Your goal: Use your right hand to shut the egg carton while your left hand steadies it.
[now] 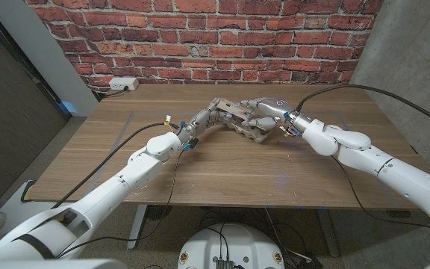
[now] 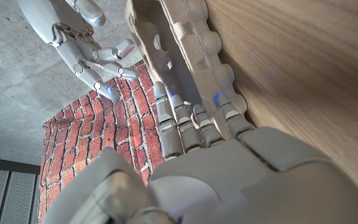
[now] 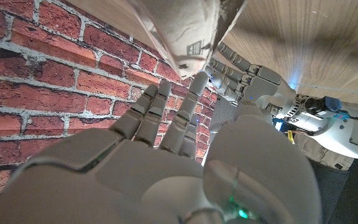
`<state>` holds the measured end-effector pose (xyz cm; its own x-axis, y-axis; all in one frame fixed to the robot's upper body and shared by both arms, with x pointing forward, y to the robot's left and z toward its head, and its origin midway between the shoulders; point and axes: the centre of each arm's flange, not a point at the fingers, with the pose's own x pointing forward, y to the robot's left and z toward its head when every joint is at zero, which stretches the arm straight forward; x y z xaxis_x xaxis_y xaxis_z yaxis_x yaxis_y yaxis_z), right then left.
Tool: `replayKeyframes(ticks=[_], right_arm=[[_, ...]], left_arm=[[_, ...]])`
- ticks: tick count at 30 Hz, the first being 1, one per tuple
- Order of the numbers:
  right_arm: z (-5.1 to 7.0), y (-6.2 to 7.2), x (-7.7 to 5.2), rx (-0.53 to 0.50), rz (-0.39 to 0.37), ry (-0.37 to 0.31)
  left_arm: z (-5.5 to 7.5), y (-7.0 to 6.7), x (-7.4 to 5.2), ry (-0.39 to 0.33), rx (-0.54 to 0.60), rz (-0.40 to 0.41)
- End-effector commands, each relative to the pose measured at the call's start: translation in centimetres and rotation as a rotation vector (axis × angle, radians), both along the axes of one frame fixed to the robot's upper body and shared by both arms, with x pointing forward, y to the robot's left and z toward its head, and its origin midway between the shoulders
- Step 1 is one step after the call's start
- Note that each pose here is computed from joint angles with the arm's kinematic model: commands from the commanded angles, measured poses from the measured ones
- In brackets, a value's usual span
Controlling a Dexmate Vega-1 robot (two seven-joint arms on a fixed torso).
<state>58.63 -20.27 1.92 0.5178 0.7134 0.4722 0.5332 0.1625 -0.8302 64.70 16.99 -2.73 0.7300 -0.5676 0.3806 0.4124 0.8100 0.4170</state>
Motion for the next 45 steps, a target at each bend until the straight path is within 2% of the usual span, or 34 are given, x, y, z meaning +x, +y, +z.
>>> replayKeyframes(ticks=[1, 7, 12, 15, 20, 30, 40, 45], right_arm=[[0.4, -0.6, -0.3, 0.105, 0.060, -0.031], [0.7, -1.1, -0.3, 0.154, 0.046, -0.050], [1.1, -1.5, 0.1, 0.177, 0.003, -0.051], [1.2, -1.6, 0.6, 0.193, -0.021, -0.034], [1.3, -1.6, 1.6, 0.150, -0.076, 0.004], [0.7, -1.5, 3.8, 0.080, -0.133, 0.092], [0.5, -1.5, 4.4, 0.066, -0.138, 0.122], [0.6, -1.4, 4.4, 0.065, -0.116, 0.122]], left_arm=[[0.0, 0.0, 0.3, 0.003, 0.003, -0.006], [-0.1, 0.2, 0.2, 0.003, 0.001, -0.004], [-0.3, 0.6, 0.0, 0.004, -0.008, 0.002], [-0.4, 0.8, -0.1, 0.004, -0.013, 0.007], [-0.5, 1.0, -0.3, 0.001, -0.021, 0.014], [-0.5, 1.1, -0.2, 0.004, -0.045, 0.023], [-0.6, 1.1, -0.1, 0.016, -0.044, 0.022], [-0.6, 1.0, 0.0, 0.016, -0.041, 0.019]])
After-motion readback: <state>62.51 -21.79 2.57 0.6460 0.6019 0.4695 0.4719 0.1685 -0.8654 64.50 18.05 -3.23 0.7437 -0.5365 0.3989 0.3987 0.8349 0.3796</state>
